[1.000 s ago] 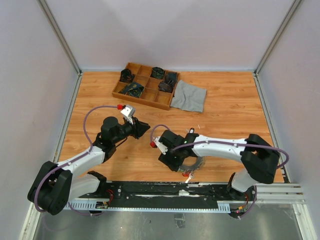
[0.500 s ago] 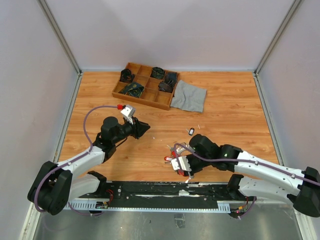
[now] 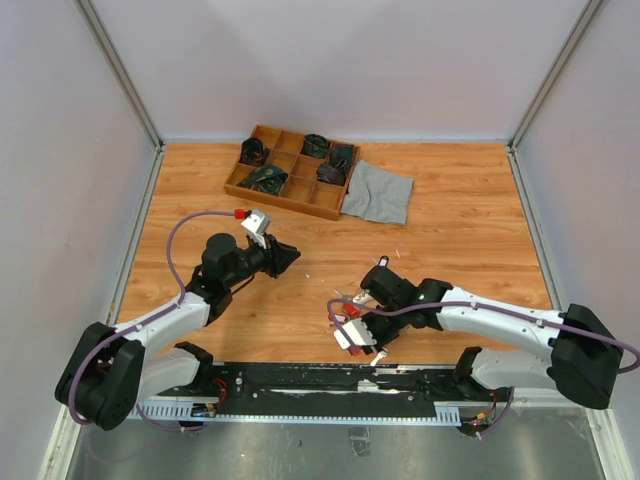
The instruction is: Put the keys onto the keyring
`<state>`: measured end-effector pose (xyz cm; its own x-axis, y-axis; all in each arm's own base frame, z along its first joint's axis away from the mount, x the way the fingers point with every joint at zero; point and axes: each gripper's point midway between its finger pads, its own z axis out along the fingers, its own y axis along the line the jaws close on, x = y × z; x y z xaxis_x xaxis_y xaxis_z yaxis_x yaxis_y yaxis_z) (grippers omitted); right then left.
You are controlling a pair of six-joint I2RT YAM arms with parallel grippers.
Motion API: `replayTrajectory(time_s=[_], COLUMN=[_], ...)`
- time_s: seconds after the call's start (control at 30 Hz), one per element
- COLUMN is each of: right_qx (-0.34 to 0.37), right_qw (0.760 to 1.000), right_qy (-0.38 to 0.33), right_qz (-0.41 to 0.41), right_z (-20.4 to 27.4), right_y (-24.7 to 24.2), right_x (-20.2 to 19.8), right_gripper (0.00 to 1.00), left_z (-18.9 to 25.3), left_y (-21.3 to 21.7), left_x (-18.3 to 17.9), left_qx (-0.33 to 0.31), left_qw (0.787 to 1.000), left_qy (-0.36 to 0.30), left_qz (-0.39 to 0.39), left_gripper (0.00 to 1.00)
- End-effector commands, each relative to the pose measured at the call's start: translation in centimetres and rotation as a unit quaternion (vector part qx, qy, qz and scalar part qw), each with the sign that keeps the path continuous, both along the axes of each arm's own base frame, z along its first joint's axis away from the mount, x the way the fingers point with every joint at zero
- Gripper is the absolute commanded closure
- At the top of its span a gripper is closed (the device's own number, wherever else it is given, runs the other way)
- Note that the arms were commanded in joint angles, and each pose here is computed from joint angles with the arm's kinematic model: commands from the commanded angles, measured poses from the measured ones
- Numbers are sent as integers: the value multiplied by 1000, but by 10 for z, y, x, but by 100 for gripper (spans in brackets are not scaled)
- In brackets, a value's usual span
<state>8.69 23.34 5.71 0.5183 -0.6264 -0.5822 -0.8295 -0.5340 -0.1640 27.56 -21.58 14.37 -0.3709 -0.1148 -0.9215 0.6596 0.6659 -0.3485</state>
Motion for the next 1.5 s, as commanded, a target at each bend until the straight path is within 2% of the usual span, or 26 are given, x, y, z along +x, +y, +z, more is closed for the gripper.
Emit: replayTrajectory(time_s=[0.0,0.23,0.57,1.1,1.47], right_qx=[11,-13,-46,-54,-67], right_qw=[999,999,996,993,991], right_qy=[-32,0,17,68,84], right_qz=[-16,-42,-75,-77,-81], right_z=[6,-7,-13,-17,-22], right_y=[13,18,5,8,4], right_x=[28,33,35,21,16], right_gripper=[72,71,76,82,81], left_z=[14,14,14,14,13], left_y=[-3,-3,-3,-3,-3], left_x=[3,3,3,3,3], left_qx=[-8,-9,-10,-9,-9], left_qw=[1000,1000,1000,1000,1000], left_qy=[-19,-19,-18,-18,-18], left_qz=[-5,-6,-7,-6,-5], left_gripper=[76,76,76,76,76])
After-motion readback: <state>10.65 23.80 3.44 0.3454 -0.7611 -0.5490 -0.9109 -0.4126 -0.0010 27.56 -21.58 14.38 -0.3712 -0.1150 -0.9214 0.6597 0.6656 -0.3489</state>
